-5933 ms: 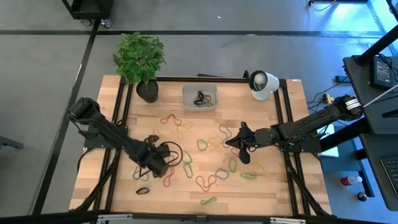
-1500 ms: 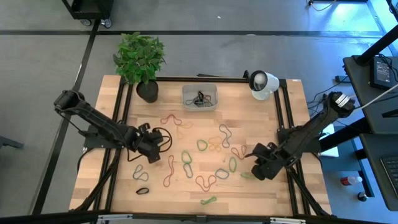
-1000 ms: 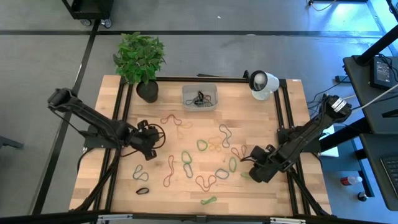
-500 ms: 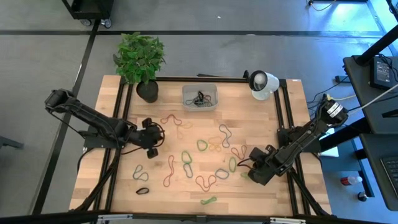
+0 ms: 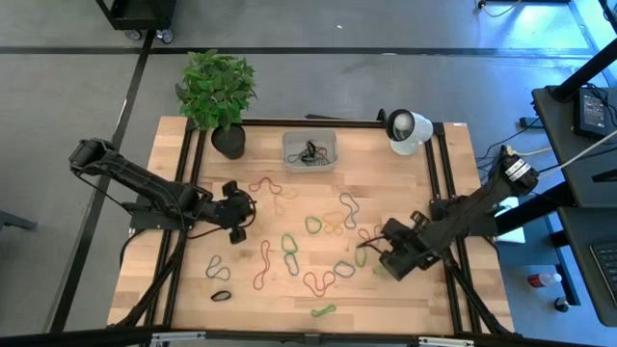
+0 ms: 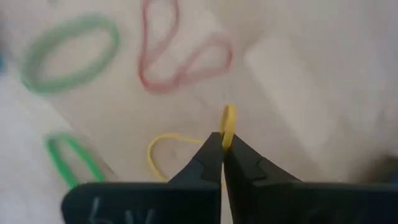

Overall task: Pick and place rubber bands into bin
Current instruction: Put the yellow rubber band into the gray bin

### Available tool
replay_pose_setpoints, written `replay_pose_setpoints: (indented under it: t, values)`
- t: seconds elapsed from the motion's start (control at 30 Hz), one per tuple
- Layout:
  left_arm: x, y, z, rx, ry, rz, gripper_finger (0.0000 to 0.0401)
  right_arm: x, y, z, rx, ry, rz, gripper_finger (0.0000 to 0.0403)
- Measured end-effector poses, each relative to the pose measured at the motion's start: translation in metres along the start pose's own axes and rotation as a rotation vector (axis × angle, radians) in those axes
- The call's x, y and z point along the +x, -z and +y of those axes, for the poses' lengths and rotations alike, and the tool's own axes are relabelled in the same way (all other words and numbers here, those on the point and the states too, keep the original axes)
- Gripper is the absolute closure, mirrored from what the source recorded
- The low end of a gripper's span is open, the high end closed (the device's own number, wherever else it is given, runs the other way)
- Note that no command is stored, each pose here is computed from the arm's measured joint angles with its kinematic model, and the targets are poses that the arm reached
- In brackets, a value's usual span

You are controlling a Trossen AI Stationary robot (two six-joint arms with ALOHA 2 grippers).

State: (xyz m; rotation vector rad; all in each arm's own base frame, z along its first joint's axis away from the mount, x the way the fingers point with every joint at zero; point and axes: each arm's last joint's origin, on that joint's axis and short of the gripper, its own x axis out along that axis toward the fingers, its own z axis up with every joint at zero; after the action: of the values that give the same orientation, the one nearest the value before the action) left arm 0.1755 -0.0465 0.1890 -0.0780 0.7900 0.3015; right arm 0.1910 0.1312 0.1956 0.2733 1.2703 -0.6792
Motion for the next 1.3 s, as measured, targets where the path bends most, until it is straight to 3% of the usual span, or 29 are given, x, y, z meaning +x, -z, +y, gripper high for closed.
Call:
replay_pose_setpoints:
  t: [0.3, 0.5, 0.67, 0.83, 1.0, 1.3]
  values:
    - [0.000, -0.001, 0.001, 0.086, -0.027, -0.014, 0.0399, -0.044, -0.095, -0.011, -0.113, -0.008, -0.214, 0.0401]
    - [0.000, -0.001, 0.000, 0.124, -0.020, -0.012, 0.0399, -0.067, -0.167, -0.037, -0.163, -0.031, -0.419, 0.0402]
    - [0.000, -0.001, 0.000, 0.125, -0.020, -0.012, 0.0399, -0.066, -0.221, -0.065, -0.190, -0.068, -0.608, 0.0402]
    - [0.000, -0.001, 0.000, 0.125, -0.020, -0.012, 0.0399, -0.036, -0.265, -0.087, -0.186, -0.101, -0.683, 0.0403]
    - [0.000, -0.001, 0.000, 0.124, -0.024, -0.016, 0.0399, 0.019, -0.302, -0.095, -0.177, -0.168, -0.689, 0.0403]
    - [0.000, -0.002, 0.001, 0.119, -0.037, -0.029, 0.0399, 0.123, -0.343, -0.095, -0.171, -0.109, -0.501, 0.0402]
